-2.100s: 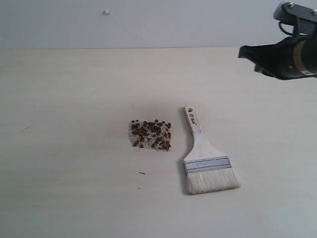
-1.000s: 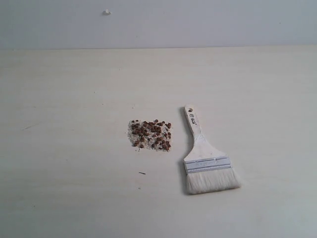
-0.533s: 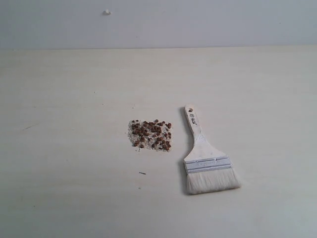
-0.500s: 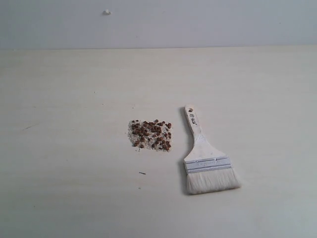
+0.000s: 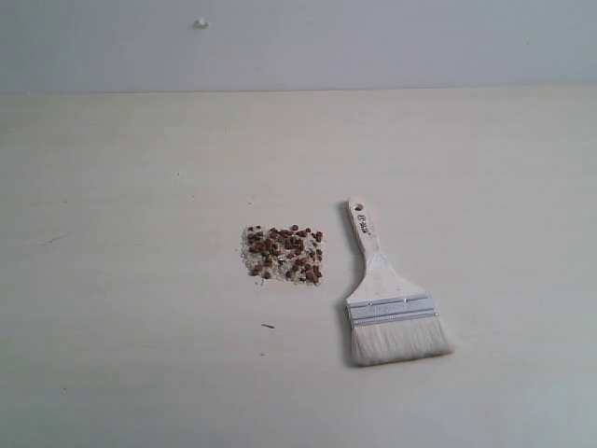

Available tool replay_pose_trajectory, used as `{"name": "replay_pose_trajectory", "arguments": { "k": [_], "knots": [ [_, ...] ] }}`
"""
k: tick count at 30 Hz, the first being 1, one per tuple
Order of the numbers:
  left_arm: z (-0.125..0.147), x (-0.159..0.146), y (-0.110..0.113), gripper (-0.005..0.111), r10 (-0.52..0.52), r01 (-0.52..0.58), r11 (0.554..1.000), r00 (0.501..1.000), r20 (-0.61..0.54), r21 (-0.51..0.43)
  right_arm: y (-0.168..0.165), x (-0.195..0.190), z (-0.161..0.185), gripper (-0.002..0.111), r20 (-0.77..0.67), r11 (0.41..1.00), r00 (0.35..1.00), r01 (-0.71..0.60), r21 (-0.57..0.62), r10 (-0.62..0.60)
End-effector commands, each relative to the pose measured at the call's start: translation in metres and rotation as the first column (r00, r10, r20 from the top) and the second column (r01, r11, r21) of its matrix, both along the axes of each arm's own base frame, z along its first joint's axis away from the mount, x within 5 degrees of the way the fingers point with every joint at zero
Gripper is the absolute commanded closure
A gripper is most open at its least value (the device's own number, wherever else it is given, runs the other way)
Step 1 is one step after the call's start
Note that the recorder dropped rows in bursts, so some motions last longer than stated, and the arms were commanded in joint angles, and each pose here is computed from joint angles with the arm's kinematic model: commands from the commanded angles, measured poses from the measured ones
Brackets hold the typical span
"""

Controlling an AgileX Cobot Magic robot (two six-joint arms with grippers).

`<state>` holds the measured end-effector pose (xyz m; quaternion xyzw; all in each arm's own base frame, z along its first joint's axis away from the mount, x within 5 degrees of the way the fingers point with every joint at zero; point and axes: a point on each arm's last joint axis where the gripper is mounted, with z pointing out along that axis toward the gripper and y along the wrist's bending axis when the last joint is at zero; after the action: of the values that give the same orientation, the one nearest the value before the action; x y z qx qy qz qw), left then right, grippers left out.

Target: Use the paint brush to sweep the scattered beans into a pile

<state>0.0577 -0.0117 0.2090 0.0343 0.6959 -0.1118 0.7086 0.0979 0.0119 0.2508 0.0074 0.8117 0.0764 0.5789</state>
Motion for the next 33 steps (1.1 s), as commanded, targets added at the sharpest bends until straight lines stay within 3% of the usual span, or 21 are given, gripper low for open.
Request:
{"name": "replay_pose_trajectory", "arguments": {
  "k": [1,10,33],
  "knots": [
    [0.000,-0.001,0.000,0.107,-0.006,0.006,1.000,1.000,0.008,0.003,-0.006,-0.028,-0.005,0.108,0.104,0.999,0.994,0.033,-0.020,-0.031],
    [0.000,-0.001,0.000,0.107,-0.006,0.006,1.000,1.000,0.008,0.003,-0.010,-0.040,-0.057,0.108,0.173,0.995,0.983,0.074,-0.060,-0.063],
    [0.000,-0.001,0.000,0.107,-0.006,0.006,1.000,1.000,0.008,0.003,-0.011,-0.043,-0.063,0.108,0.134,0.994,0.989,0.078,-0.076,-0.067]
  ]
}}
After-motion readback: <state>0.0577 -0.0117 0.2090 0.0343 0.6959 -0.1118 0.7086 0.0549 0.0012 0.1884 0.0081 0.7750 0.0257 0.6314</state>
